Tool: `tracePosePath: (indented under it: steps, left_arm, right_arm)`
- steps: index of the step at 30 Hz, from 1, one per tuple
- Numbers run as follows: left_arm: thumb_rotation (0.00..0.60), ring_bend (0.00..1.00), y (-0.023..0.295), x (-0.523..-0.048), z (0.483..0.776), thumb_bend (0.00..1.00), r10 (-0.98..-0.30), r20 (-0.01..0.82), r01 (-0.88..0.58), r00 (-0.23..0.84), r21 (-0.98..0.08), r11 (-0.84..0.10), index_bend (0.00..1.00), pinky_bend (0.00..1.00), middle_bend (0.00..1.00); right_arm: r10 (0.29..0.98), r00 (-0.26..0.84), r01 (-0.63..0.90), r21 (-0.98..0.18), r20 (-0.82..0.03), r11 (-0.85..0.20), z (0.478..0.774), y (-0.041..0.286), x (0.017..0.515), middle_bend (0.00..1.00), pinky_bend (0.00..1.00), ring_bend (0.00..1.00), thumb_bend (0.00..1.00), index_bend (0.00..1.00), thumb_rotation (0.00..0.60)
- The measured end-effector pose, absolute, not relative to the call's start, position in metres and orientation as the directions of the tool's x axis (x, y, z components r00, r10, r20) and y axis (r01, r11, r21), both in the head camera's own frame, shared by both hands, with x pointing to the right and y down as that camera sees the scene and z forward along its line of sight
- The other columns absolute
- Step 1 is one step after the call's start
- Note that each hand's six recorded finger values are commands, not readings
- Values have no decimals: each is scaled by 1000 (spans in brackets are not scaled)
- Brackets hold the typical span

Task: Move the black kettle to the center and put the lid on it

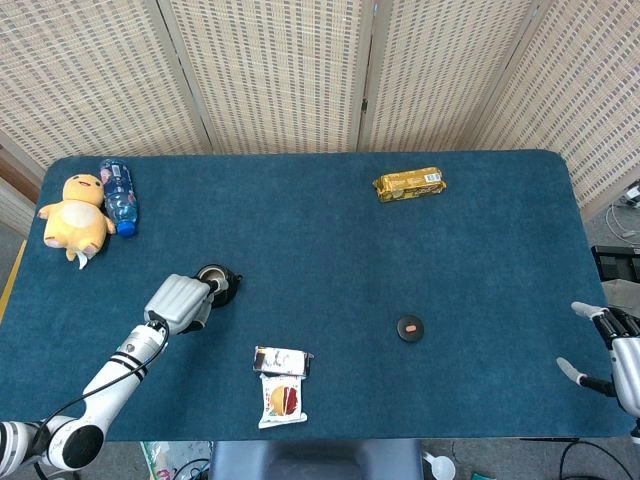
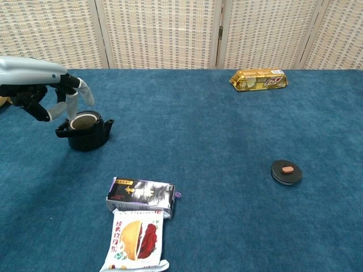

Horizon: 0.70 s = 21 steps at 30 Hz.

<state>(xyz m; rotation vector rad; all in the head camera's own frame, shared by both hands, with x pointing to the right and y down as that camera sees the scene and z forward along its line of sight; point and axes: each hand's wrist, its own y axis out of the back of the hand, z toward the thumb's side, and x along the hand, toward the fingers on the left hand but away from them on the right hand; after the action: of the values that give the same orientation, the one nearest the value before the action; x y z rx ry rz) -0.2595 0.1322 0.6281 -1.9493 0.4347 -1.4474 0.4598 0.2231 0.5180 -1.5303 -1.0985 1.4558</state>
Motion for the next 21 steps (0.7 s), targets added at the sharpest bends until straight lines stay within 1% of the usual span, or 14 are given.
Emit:
tracePosePath:
  steps: [2, 4, 6, 11, 13, 18, 21]
  left_arm:
    - [600, 152, 135, -259, 627, 912, -594, 728, 134, 342, -664, -736, 116, 495, 158]
    - [600, 130, 137, -259, 625, 960, -574, 739, 147, 352, -649, -746, 84, 498, 127]
    - [600, 121, 138, -257, 624, 983, -565, 743, 144, 359, -643, -753, 65, 525, 114]
    - [600, 129, 137, -255, 623, 1000, -557, 746, 128, 366, -633, -763, 45, 680, 108]
    - [600, 144, 137, -255, 623, 1000, -555, 748, 124, 365, -629, -767, 46, 716, 109]
    - [600, 175, 136, -256, 625, 1000, -546, 756, 120, 361, -619, -776, 52, 729, 135]
    - [600, 189, 135, -258, 626, 1000, -550, 758, 124, 350, -619, -775, 87, 733, 167]
  right_arm:
    - [933, -11, 91, -930, -359, -357, 518, 223, 460, 324, 273, 243, 14, 263, 600]
    - [933, -11, 91, -930, -359, -357, 518, 223, 460, 324, 273, 243, 13, 263, 600]
    - [933, -11, 92, -930, -359, -356, 518, 223, 460, 324, 273, 243, 14, 263, 600]
    - [934, -14, 95, -930, -357, -355, 517, 223, 461, 324, 273, 243, 13, 263, 600]
    - [933, -13, 95, -930, -359, -356, 517, 223, 461, 324, 273, 243, 14, 263, 600]
    - [934, -12, 96, -930, -358, -355, 517, 223, 461, 324, 273, 243, 14, 263, 600]
    - [934, -13, 96, -930, -357, -355, 517, 223, 461, 324, 273, 243, 13, 263, 600]
